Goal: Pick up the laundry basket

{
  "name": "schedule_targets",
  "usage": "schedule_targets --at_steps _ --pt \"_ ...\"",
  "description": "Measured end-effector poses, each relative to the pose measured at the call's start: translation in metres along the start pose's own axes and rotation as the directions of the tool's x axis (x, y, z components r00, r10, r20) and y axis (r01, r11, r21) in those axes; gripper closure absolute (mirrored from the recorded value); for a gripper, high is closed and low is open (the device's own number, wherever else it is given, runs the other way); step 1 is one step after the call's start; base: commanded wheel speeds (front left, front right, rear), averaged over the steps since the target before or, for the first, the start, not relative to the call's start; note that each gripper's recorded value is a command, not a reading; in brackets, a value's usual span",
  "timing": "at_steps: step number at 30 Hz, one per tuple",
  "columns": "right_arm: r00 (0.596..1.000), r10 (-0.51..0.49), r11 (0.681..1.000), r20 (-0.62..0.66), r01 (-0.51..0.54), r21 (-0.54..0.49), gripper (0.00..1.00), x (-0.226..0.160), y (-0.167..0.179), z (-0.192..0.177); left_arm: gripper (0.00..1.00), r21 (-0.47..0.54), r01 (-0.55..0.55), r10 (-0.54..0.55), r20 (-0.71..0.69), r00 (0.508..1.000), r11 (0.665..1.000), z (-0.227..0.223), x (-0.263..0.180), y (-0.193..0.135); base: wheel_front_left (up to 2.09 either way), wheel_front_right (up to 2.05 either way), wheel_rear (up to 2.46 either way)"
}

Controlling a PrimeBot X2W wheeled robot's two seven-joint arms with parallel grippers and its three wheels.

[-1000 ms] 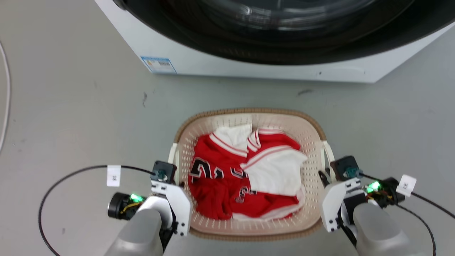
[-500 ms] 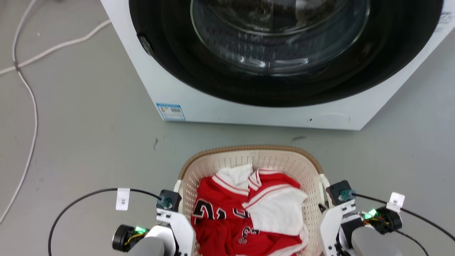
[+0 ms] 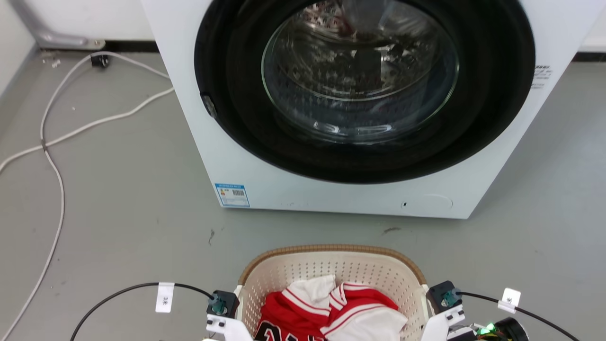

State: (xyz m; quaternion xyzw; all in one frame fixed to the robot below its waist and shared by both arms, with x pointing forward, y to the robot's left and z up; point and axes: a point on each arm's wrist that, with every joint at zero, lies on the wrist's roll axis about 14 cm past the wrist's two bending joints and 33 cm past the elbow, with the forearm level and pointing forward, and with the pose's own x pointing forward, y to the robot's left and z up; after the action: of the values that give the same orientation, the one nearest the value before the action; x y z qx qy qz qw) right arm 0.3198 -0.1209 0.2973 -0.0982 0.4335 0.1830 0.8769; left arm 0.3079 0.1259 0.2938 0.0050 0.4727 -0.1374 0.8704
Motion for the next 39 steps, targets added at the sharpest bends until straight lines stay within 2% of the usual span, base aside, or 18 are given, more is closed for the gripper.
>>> schedule_targets --at_steps 16,39 --pt "0.999 0.002 1.000 -0.032 -0.002 0.002 1.00 -0.016 0.007 -0.017 1.00 0.005 0.006 -0.006 -0.008 1.000 1.000 -0.013 -0.015 -0.005 0.00 0.00 0.00" --pt "0.999 0.019 1.000 -0.027 -0.019 -0.007 1.00 -0.019 0.013 -0.019 1.00 0.009 0.004 -0.004 -0.005 1.000 1.000 -0.018 -0.018 -0.003 0.00 0.00 0.00"
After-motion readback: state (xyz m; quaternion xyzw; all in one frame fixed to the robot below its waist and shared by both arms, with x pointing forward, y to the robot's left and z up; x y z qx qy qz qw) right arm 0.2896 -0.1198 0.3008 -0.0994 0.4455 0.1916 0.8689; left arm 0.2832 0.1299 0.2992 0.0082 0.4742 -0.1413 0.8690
